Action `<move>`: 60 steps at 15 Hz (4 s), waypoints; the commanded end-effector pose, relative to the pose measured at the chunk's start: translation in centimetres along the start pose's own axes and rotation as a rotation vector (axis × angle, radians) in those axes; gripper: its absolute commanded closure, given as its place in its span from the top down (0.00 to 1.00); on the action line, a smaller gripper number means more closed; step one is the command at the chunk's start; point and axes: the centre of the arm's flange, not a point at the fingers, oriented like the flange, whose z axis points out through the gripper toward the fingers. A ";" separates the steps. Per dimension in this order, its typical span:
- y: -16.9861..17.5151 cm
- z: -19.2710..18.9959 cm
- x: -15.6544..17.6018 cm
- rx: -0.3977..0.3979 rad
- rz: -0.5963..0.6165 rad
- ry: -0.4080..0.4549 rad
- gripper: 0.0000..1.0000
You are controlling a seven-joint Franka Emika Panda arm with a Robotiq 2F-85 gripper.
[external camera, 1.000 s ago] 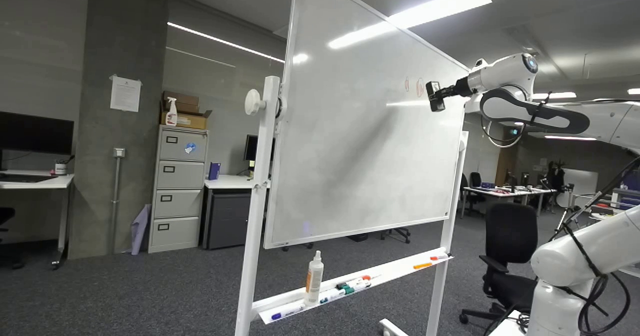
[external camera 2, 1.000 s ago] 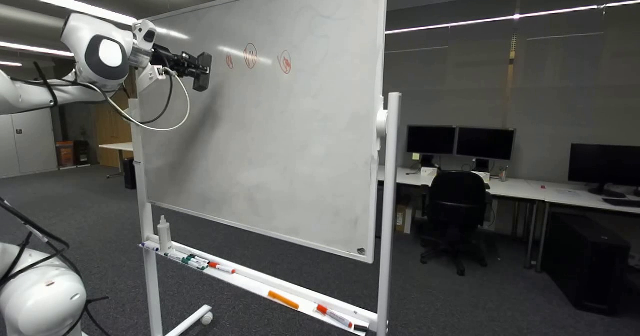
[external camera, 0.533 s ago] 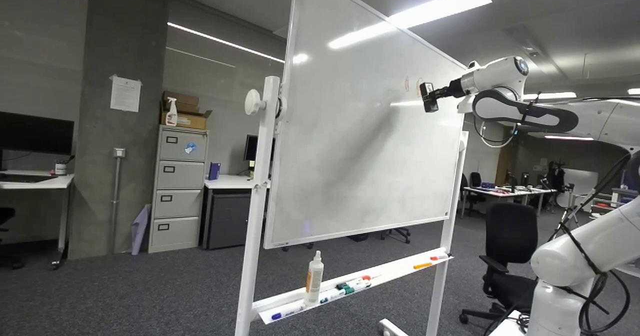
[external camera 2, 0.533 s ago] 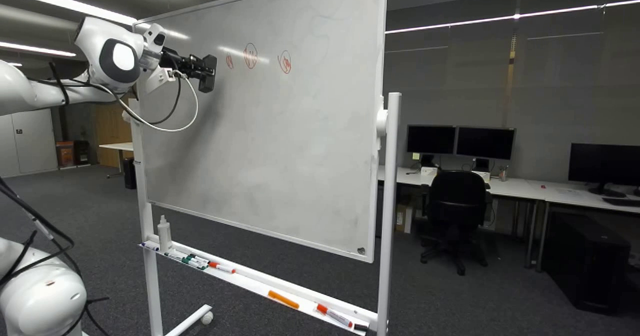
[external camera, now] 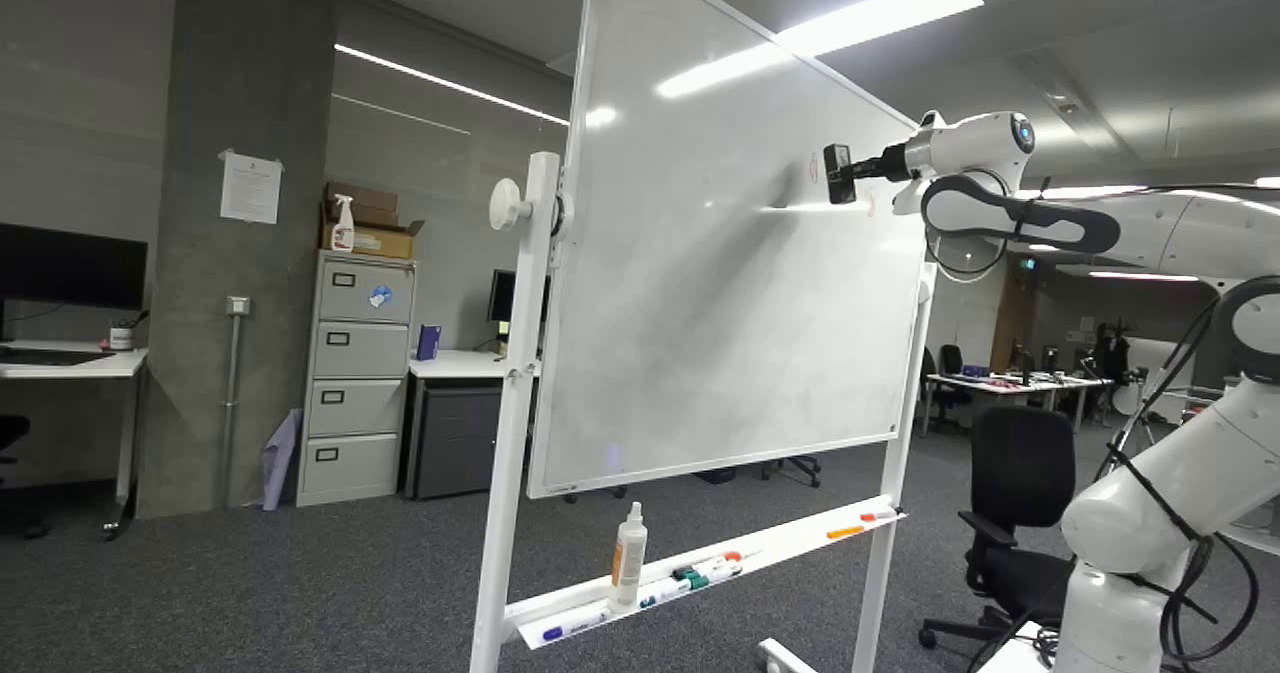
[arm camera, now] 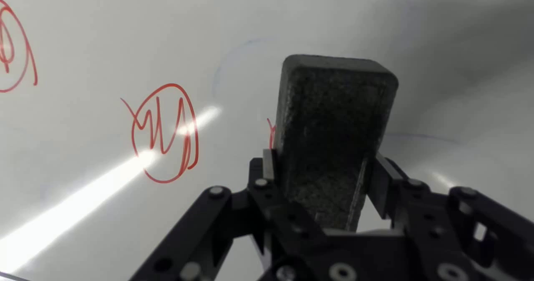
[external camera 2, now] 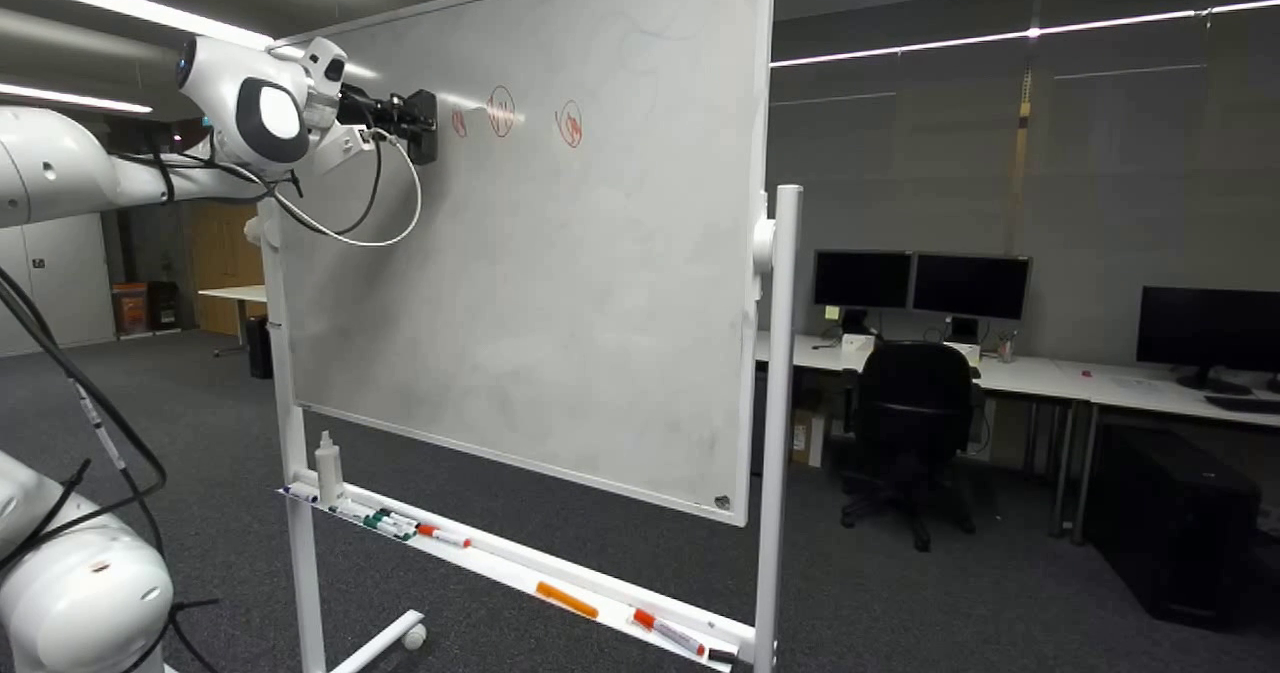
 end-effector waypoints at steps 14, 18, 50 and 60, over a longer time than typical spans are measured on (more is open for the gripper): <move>0.5 7.1 3.7 0.045 -0.052 0.054 0.31; 1.1 7.3 3.4 0.031 -0.051 0.050 0.31; -1.9 7.8 3.2 0.099 -0.089 0.059 0.31; 11.4 7.7 -1.0 -0.067 0.144 0.013 0.31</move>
